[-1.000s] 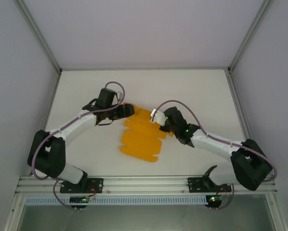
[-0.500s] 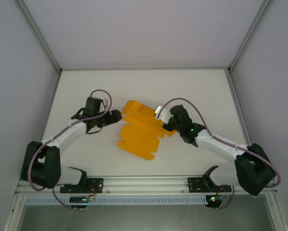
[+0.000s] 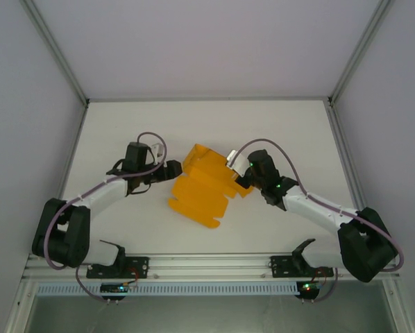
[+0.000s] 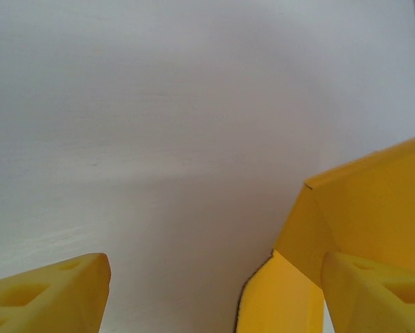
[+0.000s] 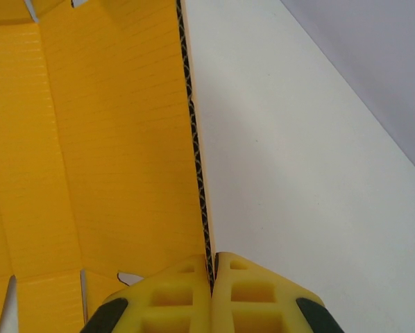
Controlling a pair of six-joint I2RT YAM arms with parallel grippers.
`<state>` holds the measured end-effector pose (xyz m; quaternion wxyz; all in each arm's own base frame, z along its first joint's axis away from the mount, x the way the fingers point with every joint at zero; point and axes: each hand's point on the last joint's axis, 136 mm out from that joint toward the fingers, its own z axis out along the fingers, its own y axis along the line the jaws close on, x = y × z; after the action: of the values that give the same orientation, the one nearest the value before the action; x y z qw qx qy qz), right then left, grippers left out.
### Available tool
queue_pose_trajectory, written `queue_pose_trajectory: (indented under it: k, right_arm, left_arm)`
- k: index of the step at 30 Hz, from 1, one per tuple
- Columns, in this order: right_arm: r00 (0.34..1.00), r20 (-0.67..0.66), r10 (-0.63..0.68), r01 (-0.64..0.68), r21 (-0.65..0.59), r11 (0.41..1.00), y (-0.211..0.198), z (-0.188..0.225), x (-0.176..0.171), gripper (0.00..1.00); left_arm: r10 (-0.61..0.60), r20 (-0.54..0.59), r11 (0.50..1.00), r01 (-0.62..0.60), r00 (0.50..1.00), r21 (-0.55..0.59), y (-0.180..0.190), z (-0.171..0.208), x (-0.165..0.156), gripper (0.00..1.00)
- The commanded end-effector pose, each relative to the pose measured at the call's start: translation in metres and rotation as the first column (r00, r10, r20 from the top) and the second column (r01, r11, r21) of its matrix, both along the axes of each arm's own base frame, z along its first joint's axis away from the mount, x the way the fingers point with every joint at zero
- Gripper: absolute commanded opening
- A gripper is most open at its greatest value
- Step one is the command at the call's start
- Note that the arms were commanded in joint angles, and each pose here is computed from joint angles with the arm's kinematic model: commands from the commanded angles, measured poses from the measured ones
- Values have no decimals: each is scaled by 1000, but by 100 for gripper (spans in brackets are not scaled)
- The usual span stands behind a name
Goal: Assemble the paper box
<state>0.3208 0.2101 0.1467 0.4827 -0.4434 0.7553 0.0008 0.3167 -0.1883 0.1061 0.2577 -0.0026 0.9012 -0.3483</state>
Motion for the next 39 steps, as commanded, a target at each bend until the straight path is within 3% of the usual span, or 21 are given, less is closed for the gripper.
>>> queue_pose_trajectory:
  k: [1, 4, 9, 16, 24, 28, 30, 35, 39]
  right_arm:
    - [1000, 4, 14, -15, 120, 993, 7, 16, -3, 0]
    - [1000, 3, 14, -14, 148, 989, 6, 22, -3, 0]
    - [999, -5, 54, -52, 194, 980, 10, 28, -9, 0]
    - [997, 0, 79, -78, 208, 975, 15, 31, -10, 0]
    - [997, -49, 60, -50, 181, 982, 8, 22, -10, 0]
    - [998, -57, 42, -32, 166, 986, 7, 19, -5, 0]
    - [999, -42, 25, -18, 164, 986, 6, 20, -1, 0]
    - [999, -38, 32, -25, 170, 985, 8, 24, -1, 0]
    - [998, -40, 46, -38, 177, 984, 10, 24, -2, 0]
  left_arm:
    - [-71, 94, 994, 79, 993, -81, -14, 21, -6, 80]
    - [-119, 143, 983, 138, 982, -124, -23, 29, -13, 80]
    - [-187, 186, 974, 207, 965, -96, -37, 31, -20, 81]
    - [-194, 206, 977, 207, 959, -43, -44, 33, -13, 80]
    - [36, 236, 989, -69, 971, 131, 15, 33, -8, 100]
    - [48, 336, 993, -82, 941, 90, 17, 57, -4, 99]
    - [124, 347, 979, -171, 930, 108, 29, 60, 7, 100]
    - [99, 305, 974, -155, 947, 168, 26, 52, 22, 100]
    - [187, 285, 951, -246, 940, 187, 37, 42, 35, 100]
